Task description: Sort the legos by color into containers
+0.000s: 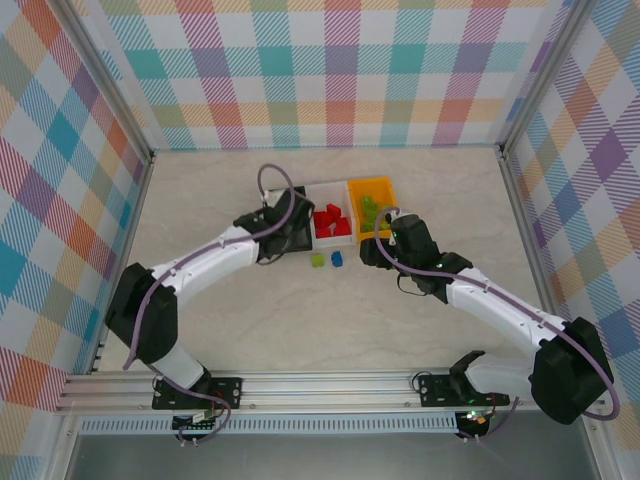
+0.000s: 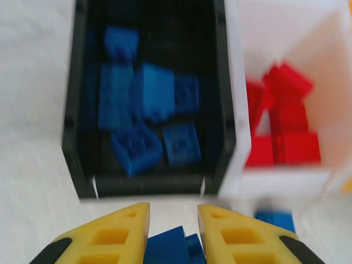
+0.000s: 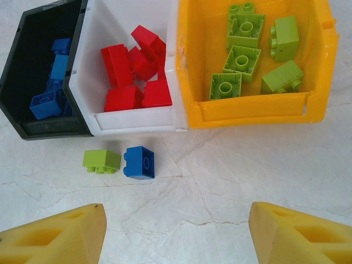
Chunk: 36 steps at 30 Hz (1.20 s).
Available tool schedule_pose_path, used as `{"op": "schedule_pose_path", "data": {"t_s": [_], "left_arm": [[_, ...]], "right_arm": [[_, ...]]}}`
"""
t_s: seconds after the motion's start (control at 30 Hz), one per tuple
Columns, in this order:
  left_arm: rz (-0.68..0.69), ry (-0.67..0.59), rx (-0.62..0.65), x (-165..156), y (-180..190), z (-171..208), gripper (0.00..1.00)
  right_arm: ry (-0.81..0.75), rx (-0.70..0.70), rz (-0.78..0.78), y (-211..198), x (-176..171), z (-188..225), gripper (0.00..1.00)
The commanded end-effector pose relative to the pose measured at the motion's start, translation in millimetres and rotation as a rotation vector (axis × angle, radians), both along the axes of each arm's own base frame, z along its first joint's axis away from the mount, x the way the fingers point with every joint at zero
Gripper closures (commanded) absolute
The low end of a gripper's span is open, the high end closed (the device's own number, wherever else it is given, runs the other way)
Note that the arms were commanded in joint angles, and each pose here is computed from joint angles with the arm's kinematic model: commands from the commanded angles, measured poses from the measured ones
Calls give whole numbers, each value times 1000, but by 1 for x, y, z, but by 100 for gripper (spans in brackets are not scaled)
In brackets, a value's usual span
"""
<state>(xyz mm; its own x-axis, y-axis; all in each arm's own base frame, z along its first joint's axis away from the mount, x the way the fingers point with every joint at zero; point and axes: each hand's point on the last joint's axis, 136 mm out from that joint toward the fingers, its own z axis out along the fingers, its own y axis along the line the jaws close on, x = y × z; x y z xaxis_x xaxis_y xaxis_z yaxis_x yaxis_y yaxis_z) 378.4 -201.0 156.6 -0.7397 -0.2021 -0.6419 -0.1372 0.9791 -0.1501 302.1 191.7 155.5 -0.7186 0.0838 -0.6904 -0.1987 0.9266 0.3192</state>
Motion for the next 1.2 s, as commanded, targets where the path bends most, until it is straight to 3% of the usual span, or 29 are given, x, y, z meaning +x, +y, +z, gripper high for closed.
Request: {"op": "schedule_pose_path", "data": {"t_s": [0.0,0.43,0.8,1.17], "left_arm": [[30,15,117,27,16,-8,79],[67,25,259,101,23,-27,79],[61,100,342,137,33,-51,70],[33,94,369,164,30,-46,64]], "right_arm": [[-8,28,-10,-1,0,2,30],[-4,31,-1,1,-1,2,30],[-14,30,-5,-1,-2,7,30],[-2,36,4,1,-3,7,29]]}}
